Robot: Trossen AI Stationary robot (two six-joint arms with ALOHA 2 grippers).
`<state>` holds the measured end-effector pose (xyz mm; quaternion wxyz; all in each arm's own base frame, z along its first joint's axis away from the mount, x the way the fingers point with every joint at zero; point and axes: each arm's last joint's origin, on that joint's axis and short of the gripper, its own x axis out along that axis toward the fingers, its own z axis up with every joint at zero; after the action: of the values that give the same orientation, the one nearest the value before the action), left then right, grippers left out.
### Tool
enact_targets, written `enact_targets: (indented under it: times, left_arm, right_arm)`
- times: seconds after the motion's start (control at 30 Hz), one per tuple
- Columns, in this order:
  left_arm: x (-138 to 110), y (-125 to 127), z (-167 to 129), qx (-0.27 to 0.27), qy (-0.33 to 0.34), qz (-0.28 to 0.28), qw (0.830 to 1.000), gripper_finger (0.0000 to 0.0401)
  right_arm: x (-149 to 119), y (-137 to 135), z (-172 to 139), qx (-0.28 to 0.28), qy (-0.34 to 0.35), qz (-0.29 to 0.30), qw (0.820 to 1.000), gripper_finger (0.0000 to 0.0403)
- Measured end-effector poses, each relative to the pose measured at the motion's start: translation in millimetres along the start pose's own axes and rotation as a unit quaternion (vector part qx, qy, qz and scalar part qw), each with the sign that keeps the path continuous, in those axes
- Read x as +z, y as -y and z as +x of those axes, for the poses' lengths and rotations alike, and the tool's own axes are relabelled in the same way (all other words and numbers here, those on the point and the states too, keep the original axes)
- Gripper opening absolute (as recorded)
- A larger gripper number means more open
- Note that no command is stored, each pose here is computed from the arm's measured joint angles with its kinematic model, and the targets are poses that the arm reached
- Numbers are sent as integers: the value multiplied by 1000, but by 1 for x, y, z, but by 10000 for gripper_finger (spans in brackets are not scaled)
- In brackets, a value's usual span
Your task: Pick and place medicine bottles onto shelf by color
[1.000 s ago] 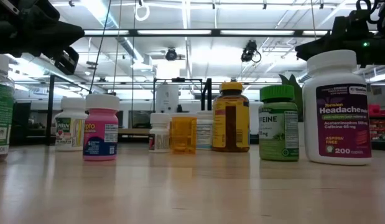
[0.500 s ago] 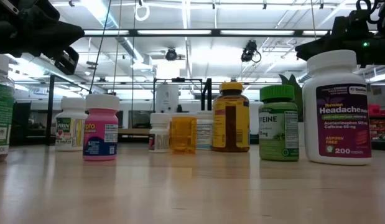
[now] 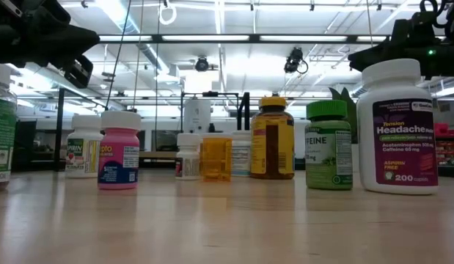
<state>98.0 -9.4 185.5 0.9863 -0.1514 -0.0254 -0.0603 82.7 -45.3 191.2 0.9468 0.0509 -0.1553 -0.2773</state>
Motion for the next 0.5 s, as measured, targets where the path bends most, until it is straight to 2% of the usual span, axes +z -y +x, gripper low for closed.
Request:
enact_targets:
  times: [0.5]
  left_arm:
    - [0, 0, 0, 0, 0, 0, 1000, 39]
  right_arm:
    - [0, 0, 0, 0, 2, 0, 1000, 137]
